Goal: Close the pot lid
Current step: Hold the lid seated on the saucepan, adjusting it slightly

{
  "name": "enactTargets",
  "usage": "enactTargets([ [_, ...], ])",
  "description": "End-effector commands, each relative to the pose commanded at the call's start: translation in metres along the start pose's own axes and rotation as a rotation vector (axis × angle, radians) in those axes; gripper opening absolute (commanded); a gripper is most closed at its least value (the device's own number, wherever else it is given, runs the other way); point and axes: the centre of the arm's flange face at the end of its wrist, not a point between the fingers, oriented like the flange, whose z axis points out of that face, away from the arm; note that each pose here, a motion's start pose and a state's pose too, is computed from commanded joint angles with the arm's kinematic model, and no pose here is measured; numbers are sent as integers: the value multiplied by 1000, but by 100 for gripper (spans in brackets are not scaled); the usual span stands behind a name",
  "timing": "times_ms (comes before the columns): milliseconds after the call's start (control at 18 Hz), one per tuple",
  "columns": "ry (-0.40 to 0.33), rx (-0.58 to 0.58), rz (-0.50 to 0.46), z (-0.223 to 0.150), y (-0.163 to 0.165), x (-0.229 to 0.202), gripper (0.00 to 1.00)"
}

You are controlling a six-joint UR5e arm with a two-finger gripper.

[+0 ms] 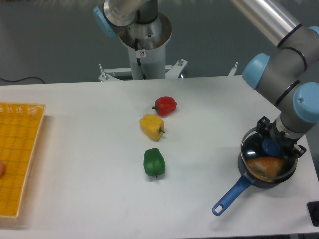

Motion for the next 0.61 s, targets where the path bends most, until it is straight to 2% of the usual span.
enactTargets([
  [167, 24, -1, -10, 2, 0, 2, 53],
  [611, 32, 4, -41, 2, -1, 1, 53],
])
